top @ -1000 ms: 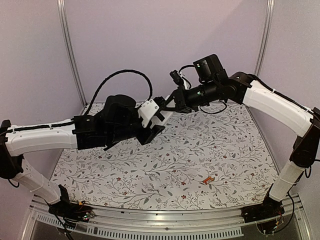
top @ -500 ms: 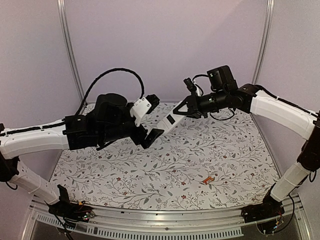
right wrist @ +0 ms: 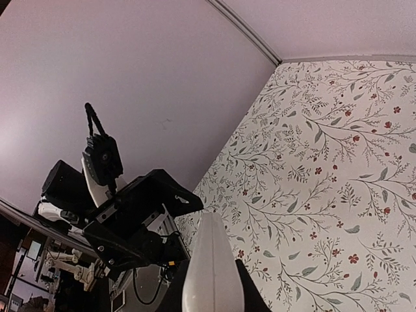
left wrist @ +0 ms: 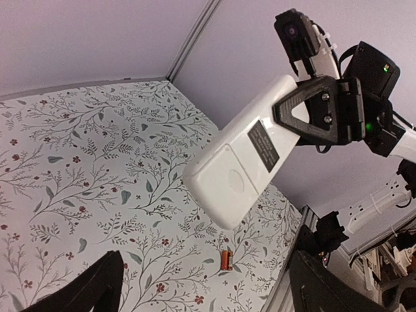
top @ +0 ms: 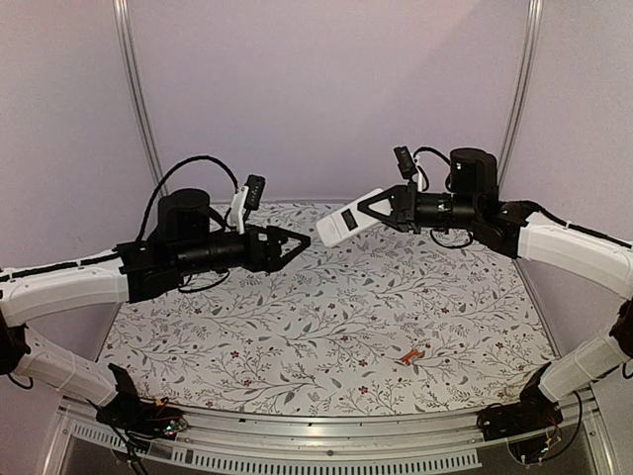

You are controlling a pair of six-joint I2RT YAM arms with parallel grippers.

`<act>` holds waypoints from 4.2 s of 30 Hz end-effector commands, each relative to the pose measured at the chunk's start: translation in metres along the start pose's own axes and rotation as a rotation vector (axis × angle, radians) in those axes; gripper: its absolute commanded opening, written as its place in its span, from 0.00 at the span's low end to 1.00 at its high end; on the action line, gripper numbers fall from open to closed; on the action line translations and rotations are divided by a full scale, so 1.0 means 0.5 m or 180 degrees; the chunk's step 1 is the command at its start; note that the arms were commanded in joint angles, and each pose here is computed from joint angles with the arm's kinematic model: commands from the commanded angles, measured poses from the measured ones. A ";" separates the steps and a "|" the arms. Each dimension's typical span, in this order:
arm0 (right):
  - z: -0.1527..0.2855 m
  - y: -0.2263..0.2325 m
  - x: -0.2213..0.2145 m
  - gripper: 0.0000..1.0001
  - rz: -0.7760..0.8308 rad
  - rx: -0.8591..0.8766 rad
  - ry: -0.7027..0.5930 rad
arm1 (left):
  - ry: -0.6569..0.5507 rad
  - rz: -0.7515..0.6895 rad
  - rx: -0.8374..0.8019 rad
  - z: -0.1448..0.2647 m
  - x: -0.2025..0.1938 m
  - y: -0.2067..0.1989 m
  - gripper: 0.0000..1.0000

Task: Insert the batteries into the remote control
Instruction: Remove the battery cover at the center of the board, then place the battery cover at the center of the board.

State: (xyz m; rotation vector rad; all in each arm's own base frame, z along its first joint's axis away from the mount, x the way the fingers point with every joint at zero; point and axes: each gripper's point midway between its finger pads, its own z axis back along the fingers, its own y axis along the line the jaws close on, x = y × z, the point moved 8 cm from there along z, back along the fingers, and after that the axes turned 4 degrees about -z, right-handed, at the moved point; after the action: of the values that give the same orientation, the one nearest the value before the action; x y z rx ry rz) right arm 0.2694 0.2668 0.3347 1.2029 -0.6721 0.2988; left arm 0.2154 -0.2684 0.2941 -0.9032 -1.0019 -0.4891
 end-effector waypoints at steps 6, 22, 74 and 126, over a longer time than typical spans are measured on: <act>0.012 0.030 0.005 0.00 0.0002 0.0429 -0.0294 | -0.0040 0.0617 -0.0469 -0.041 0.021 -0.032 0.79; -0.011 0.051 -0.012 0.00 0.0049 0.0500 -0.0189 | 0.0030 0.0756 -0.0275 -0.085 0.032 -0.026 0.58; 0.056 -0.076 -0.005 0.00 -0.0124 -0.0694 -0.0296 | 0.0128 0.0720 -0.0035 -0.057 -0.006 0.017 0.00; 0.161 -0.140 -0.090 0.00 -0.0182 -0.1122 0.0162 | 0.1417 0.1228 0.1112 -0.110 -0.316 0.250 0.58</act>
State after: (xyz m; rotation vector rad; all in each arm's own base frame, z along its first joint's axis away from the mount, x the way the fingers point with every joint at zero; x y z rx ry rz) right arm 0.2542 0.1822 0.2698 0.8829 -0.6146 0.1475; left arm 0.2509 -0.2673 0.0794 -0.7545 -0.4186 -0.1635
